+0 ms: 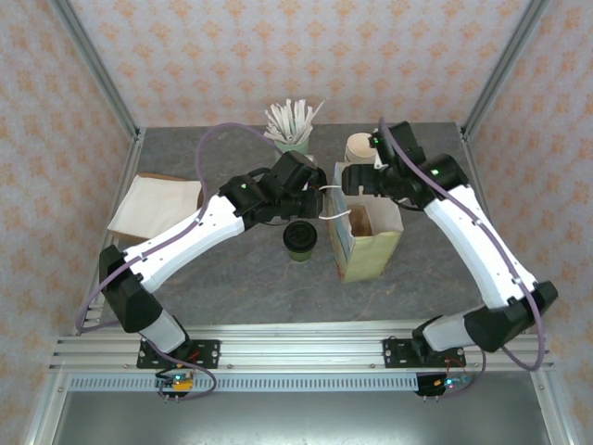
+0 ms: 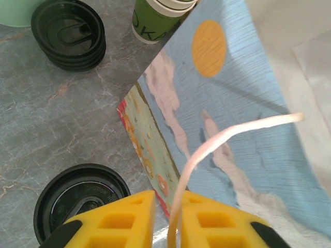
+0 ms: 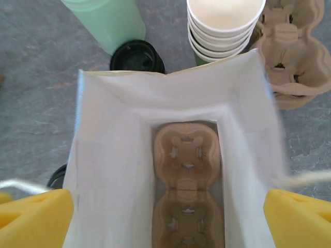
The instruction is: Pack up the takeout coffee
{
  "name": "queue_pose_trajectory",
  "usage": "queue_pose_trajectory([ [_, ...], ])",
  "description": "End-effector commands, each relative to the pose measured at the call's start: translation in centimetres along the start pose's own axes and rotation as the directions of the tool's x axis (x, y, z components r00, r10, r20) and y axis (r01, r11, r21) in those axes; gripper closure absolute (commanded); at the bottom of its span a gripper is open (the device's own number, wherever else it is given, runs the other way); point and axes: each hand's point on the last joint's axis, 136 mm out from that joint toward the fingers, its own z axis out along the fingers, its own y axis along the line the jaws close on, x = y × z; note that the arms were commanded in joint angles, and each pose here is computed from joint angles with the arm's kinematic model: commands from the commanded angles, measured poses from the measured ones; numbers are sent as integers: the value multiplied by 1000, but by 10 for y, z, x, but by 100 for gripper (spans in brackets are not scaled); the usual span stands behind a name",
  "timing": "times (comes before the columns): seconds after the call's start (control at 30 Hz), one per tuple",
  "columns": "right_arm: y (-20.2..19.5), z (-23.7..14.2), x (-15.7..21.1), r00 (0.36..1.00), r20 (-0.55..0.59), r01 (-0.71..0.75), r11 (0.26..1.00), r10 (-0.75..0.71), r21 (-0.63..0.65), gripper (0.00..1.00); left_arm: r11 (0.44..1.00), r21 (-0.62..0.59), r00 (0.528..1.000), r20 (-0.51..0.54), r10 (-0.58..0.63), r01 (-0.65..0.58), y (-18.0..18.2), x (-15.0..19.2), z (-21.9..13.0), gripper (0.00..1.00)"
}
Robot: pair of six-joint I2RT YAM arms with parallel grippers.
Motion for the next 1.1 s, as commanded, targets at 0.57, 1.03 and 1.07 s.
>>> queue_pose_trajectory([
  [0.57, 64, -105, -21, 952, 305, 146, 919, -29, -367, 16, 996, 85, 943, 334, 5, -36, -15, -69, -126, 13],
  [1.03, 154, -78, 34, 899, 218, 436, 820, -379, -371, 17, 965, -193, 925, 367, -95, 176, 138, -37, -172, 9],
  [1.07, 161, -72, 41, 890, 198, 455, 809, -410, -371, 17, 959, -202, 928, 353, -116, 197, 146, -32, -170, 10],
])
